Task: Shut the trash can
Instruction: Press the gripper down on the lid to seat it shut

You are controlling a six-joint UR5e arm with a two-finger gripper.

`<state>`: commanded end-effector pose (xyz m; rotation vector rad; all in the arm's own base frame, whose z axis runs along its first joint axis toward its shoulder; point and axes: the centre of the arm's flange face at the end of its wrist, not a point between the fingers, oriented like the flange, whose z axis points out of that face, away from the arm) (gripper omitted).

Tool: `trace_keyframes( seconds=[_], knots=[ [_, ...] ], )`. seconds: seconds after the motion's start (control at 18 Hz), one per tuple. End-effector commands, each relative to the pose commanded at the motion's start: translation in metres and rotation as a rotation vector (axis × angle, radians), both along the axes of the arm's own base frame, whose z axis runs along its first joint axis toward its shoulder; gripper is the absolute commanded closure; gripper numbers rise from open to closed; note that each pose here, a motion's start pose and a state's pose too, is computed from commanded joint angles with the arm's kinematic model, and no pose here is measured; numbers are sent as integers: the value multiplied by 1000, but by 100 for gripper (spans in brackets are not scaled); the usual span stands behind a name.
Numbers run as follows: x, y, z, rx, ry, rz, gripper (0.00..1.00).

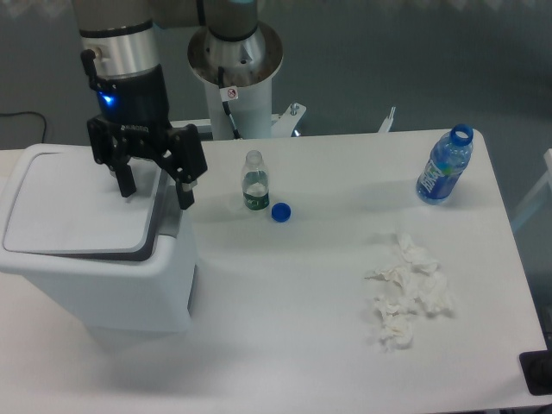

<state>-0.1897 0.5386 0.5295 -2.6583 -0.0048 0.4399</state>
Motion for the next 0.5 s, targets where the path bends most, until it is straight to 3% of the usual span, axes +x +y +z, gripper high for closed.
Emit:
trace_keyframes(
  seconds=[0.5],
  knots=[
    [-9,7,-14,-16,-9,7,0]
  ],
)
